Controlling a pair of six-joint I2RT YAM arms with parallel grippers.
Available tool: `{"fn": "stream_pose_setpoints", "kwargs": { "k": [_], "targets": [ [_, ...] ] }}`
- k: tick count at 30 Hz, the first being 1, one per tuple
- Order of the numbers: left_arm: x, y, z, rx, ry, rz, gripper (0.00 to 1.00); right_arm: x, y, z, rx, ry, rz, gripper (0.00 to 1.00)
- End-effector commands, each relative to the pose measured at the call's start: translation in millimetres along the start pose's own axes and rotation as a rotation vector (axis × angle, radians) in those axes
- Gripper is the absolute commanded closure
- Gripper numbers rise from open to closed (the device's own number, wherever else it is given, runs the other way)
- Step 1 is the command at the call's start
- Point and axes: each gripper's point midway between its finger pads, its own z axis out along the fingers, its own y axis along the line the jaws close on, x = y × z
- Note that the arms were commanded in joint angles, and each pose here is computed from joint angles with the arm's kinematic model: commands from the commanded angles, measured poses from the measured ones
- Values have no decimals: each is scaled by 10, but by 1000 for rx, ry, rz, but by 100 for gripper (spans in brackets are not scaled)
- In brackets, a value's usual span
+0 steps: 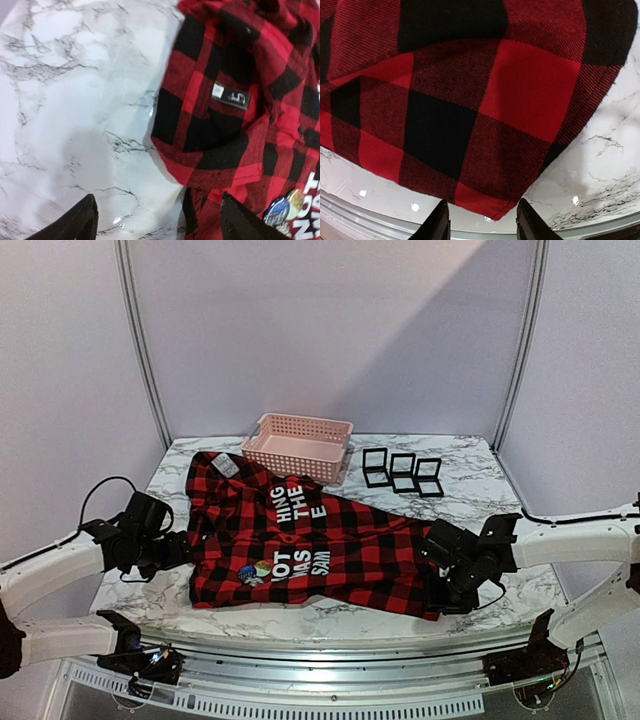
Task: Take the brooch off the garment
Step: Smooth out the flattened clothing at the center of the board.
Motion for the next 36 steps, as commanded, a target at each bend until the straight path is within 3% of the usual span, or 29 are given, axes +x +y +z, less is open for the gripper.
{"fn": "stream_pose_setpoints", "kwargs": {
  "k": [1, 12, 19, 28, 36],
  "targets": [
    [269, -23, 95, 63, 94, -45, 21, -32, 40, 34, 14, -13, -10, 59],
    [418, -223, 89, 214, 138, -99, 52, -112, -29, 12, 58, -57, 15, 87],
    [490, -295, 178, 259, 159, -132, 79, -107, -102, 3, 87, -63, 13, 99],
    [473, -265, 233, 232, 149, -116, 99, -98, -282, -66, 155, -75, 14, 100],
    [380, -237, 222, 206, 113, -118, 100, -95, -495, -143, 245, -82, 28, 100]
  ]
}}
